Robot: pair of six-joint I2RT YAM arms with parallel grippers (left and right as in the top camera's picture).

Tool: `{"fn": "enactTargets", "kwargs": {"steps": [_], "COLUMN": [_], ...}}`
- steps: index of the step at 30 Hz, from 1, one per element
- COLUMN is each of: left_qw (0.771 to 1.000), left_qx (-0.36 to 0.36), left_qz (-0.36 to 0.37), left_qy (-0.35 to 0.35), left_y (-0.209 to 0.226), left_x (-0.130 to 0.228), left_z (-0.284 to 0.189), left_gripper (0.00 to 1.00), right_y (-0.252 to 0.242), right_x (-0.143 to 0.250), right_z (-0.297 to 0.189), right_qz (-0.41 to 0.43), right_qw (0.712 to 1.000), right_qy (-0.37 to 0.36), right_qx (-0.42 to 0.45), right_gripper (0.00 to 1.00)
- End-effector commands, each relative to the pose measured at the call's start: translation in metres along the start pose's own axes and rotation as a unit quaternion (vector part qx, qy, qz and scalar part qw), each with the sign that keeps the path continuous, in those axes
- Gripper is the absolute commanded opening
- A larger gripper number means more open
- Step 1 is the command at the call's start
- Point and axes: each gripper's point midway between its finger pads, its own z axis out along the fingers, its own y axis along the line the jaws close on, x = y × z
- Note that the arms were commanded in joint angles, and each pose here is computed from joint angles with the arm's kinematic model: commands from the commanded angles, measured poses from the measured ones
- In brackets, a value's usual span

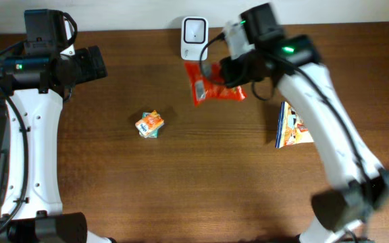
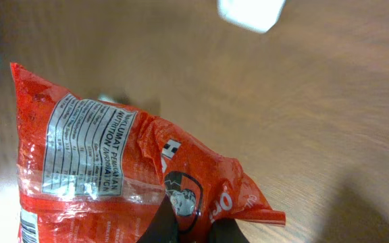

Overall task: Scan the item barcode
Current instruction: 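Lift the red bag up to the white scanner, then hold the red bag barcode in front of the scanner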

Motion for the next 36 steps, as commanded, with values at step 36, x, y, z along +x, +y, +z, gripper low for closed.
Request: {"fn": "enactTargets", "kwargs": {"steps": [36], "left_qw": [1.000], "left_qx": [0.001], "left_qz": [0.003], "left_qy": [0.003], "left_y": [0.000], "left_x": [0.001], "left_z": [0.002], "left_gripper": [0.99], "right_y": [-0.051], "right_x": [-0.165], "right_z": [0.009], "right_qz": [-0.143], "right_qw": [0.781], "right_qy": [-0.245], "right_qx": [0.556], "right_gripper": [0.04]}}
